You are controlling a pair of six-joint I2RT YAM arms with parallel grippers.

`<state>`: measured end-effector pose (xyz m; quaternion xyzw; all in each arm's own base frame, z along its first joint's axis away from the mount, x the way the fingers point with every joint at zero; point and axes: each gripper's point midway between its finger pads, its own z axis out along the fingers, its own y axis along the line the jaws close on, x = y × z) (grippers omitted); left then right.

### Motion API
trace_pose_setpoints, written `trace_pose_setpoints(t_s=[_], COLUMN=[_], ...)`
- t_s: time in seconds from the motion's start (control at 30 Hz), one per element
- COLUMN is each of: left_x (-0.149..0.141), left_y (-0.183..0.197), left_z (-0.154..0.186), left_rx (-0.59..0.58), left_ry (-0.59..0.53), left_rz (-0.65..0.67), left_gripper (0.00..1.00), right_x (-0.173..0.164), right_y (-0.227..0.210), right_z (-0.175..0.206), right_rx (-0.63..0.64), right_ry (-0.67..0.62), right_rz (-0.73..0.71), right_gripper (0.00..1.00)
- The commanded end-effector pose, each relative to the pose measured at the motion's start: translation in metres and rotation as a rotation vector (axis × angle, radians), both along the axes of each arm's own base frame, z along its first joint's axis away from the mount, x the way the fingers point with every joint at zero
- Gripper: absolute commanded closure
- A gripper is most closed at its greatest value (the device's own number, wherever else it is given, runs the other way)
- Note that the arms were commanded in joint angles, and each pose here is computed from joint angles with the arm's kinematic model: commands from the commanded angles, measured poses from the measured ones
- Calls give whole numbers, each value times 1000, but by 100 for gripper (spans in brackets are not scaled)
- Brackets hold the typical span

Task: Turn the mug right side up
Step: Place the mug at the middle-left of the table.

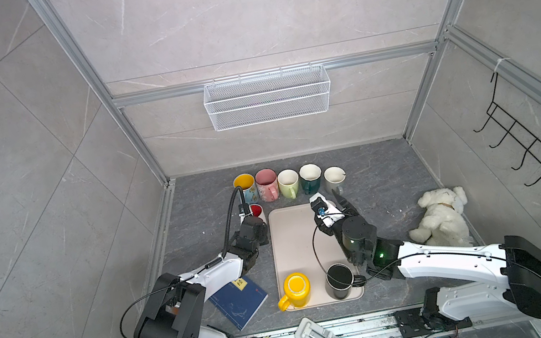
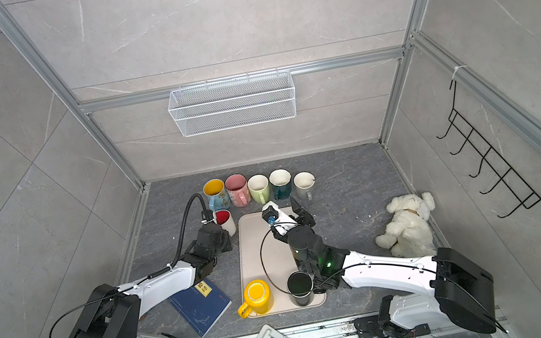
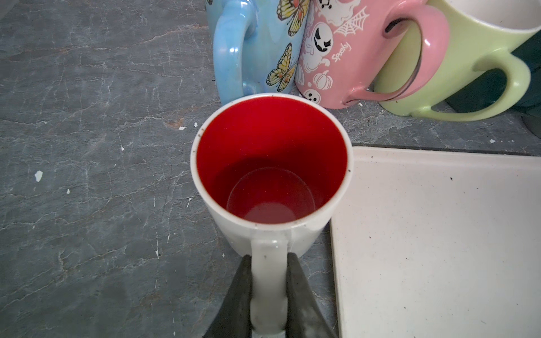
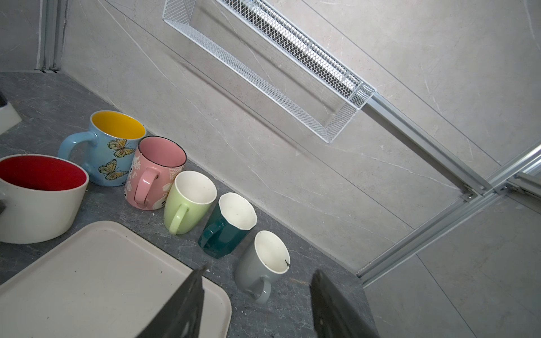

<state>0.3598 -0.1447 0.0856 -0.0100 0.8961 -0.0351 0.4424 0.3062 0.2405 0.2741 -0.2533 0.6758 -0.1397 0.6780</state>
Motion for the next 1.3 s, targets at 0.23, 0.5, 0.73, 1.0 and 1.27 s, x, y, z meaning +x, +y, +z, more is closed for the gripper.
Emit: trace_pose_setpoints(t_s=[0.23, 0.5, 0.73, 1.0, 1.27], left_x=[-15, -18, -15, -24, -57], left_y=[6, 6, 7, -8, -23], left_z=[-25, -32, -24, 2, 42], left_rx=[72, 89, 85, 56, 64], left_ry=[85, 98, 72, 26, 7], left_rz=[18, 26, 42, -10, -72], left_gripper=[77, 67, 51, 39, 38], right_x=[0, 1, 1, 1, -1], right_y=[-6, -5, -5, -5, -7], right_z=[14, 14, 14, 13, 9], right_rx=[54, 56, 57, 63, 93], right_ry=[-15, -15, -15, -12, 10], right_rz=[-23, -22, -24, -21, -20], right_gripper=[39, 38, 38, 38, 38])
